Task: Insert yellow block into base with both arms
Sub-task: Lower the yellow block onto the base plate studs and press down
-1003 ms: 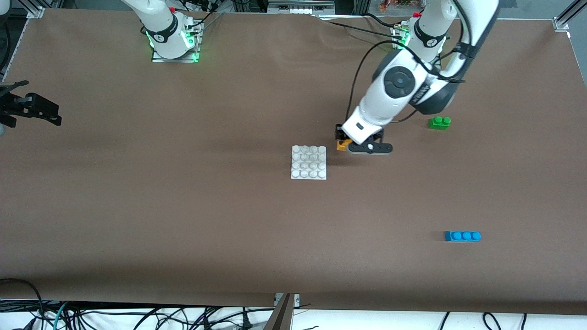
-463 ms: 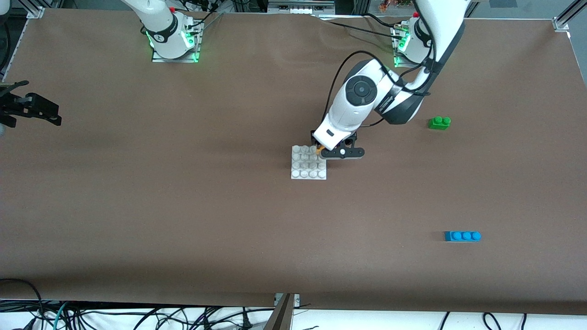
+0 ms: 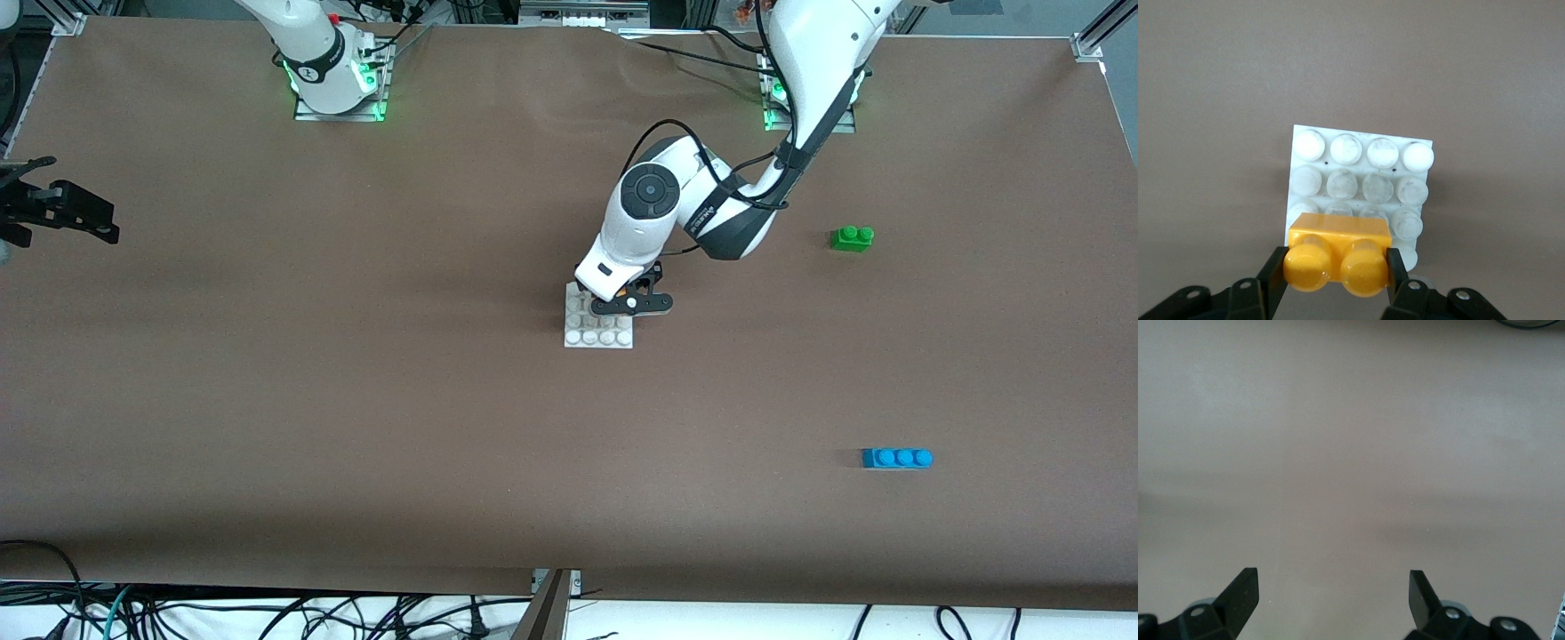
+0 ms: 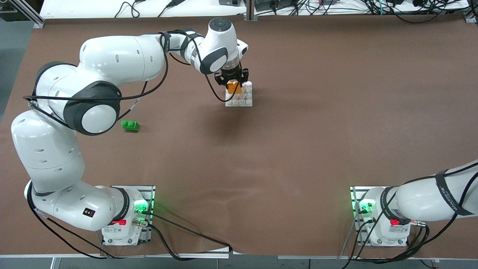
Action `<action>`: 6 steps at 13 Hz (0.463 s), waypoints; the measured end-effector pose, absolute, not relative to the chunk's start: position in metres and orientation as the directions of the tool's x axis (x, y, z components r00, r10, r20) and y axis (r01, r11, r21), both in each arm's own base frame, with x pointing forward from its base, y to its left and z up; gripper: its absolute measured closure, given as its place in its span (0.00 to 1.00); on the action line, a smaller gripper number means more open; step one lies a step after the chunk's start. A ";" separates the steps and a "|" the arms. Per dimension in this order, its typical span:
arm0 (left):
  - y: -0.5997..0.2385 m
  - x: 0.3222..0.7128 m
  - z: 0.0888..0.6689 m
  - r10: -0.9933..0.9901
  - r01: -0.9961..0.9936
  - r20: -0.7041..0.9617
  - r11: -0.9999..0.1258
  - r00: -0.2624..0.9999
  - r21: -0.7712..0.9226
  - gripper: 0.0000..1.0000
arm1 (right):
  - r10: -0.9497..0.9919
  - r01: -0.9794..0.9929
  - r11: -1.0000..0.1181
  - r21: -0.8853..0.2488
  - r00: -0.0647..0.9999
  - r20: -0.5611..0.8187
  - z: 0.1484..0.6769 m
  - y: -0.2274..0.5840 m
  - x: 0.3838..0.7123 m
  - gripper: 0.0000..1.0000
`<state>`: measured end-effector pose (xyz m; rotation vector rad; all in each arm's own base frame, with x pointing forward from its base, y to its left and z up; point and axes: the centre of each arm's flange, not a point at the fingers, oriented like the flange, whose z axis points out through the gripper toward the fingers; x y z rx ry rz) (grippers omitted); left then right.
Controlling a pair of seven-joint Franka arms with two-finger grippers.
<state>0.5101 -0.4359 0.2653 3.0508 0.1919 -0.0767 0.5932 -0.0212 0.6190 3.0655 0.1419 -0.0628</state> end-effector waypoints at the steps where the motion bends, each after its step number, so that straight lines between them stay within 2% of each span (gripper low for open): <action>1: -0.439 0.507 0.263 0.127 0.130 -0.048 -0.989 0.991 0.067 0.37 | 0.091 0.094 -0.993 0.070 0.995 -0.044 0.619 -0.021 0.593 0.00; 6: -0.446 0.498 0.235 0.128 0.130 -0.059 -0.991 0.990 0.029 0.37 | 0.091 0.094 -0.993 0.070 0.995 -0.044 0.619 -0.021 0.593 0.00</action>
